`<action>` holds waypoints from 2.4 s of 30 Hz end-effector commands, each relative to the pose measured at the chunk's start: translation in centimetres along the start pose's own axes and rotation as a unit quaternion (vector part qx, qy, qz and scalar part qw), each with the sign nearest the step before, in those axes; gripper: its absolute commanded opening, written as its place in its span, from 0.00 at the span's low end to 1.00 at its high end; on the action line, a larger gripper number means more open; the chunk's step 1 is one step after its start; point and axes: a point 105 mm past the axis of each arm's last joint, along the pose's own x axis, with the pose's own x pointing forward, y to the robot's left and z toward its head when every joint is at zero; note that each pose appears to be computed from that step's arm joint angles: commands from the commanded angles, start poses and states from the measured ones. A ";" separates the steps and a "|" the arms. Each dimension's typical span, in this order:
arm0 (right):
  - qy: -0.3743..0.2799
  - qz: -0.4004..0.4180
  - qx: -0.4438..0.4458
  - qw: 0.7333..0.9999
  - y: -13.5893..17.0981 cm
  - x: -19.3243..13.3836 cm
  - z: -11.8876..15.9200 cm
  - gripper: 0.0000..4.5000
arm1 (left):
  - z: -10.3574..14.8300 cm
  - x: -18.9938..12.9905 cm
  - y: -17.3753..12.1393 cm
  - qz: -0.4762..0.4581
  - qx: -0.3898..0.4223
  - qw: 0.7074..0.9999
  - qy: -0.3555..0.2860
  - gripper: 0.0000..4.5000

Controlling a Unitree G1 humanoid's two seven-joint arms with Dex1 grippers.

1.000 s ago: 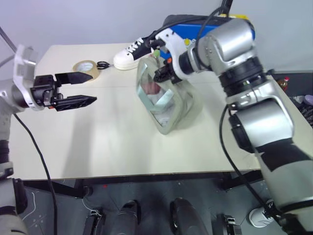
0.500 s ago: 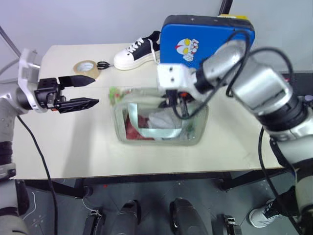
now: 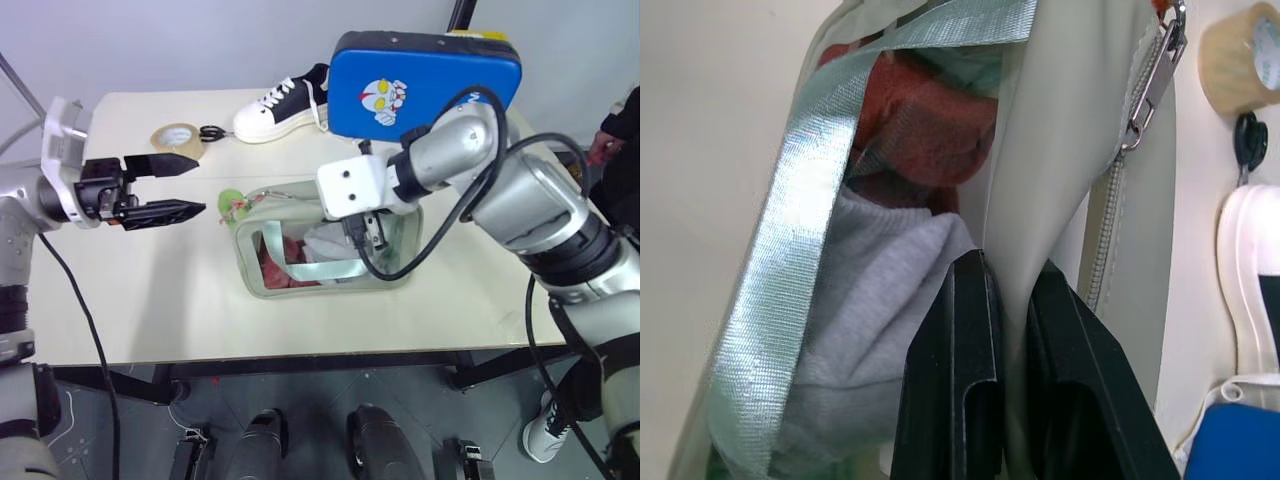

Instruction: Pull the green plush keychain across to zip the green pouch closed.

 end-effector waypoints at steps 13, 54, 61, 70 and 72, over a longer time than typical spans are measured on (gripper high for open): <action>-0.026 -0.027 0.074 0.997 1.0 -1.0 1.2 0.71 | 0.3 0.2 -0.6 -0.016 0.009 1.000 0.015 1.00; 0.019 -0.066 0.177 0.982 3.7 -5.3 -4.4 0.00 | -6.1 0.7 3.2 0.054 0.001 0.989 0.138 0.82; 0.017 -0.070 0.178 0.981 3.5 -5.4 -4.2 0.00 | -5.4 1.4 3.9 0.052 0.013 0.991 0.120 0.05; 0.021 -0.070 0.188 0.979 3.5 -5.4 -4.4 0.00 | -0.5 1.2 3.3 0.013 0.010 0.999 0.047 0.01; 0.022 -0.071 0.191 0.979 3.5 -5.2 -4.4 0.00 | 1.4 2.2 2.8 -0.010 0.007 1.000 0.012 0.01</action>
